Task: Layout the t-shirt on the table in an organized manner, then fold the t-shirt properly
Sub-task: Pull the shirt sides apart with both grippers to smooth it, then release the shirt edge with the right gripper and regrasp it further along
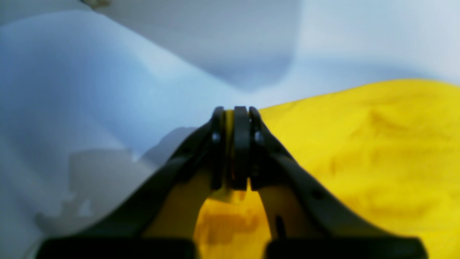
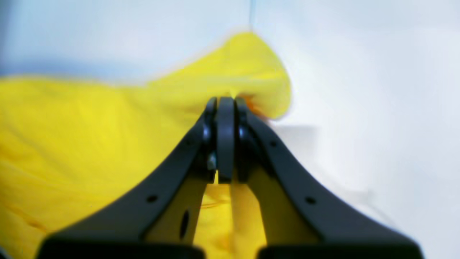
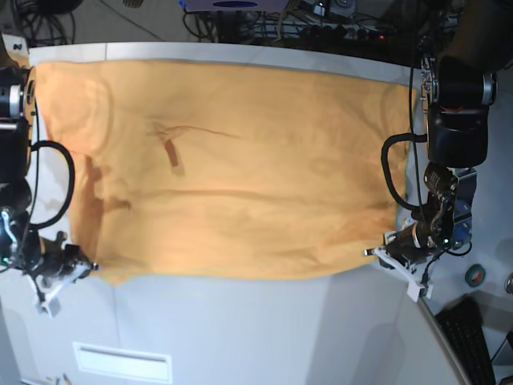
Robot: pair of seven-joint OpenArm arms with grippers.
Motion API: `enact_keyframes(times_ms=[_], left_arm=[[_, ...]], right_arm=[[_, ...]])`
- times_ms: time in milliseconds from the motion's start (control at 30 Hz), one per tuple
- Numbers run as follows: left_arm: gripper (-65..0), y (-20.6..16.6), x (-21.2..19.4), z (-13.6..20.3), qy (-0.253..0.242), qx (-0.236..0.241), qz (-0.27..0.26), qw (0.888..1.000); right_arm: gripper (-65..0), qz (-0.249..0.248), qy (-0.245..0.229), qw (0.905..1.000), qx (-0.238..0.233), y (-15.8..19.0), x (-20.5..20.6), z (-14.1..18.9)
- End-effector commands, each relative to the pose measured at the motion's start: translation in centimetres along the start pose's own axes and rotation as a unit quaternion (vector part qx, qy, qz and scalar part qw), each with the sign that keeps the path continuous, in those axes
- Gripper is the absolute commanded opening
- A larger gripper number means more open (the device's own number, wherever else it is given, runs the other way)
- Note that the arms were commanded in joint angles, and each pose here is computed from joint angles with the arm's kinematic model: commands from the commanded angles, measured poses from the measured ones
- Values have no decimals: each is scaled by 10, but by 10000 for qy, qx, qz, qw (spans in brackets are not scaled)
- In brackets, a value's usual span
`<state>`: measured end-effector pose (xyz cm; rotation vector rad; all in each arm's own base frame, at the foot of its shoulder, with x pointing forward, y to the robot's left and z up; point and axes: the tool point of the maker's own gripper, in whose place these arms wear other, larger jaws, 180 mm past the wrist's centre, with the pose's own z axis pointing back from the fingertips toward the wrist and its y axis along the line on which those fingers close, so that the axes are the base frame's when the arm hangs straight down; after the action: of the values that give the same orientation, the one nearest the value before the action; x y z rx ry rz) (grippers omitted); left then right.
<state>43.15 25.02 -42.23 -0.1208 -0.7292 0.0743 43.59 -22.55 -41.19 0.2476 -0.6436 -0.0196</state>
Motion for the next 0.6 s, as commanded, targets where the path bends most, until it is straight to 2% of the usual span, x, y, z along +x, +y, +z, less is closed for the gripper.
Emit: enact_keyframes(times_ms=[0, 100, 233, 333, 433, 500, 567], left_arm=[[-650, 1, 26, 5, -303, -3, -45, 9995], [-650, 1, 25, 5, -292, -4, -51, 9996], [-650, 3, 15, 4, -221, 8, -58, 9997], [-650, 3, 14, 4, -207, 11, -54, 9998], [-650, 13, 11, 7, -167, 95, -76, 9998], [-650, 15, 7, 7, -136, 111, -84, 9998], [-650, 15, 6, 7, -129, 118, -79, 9998]], right_arm=[[-650, 261, -326, 9991, 79, 4, 27, 3], [-650, 645, -333, 9974, 40, 3, 18, -10], [-650, 1223, -674, 9900, -223, -7, 17, -18], [-650, 1987, -635, 9770, -441, -12, 15, -19], [-650, 2688, -605, 9593, -622, -15, 17, -19], [-650, 2992, -571, 9497, -727, -19, 19, -18], [-650, 3063, -565, 9469, -801, -23, 20, -17]])
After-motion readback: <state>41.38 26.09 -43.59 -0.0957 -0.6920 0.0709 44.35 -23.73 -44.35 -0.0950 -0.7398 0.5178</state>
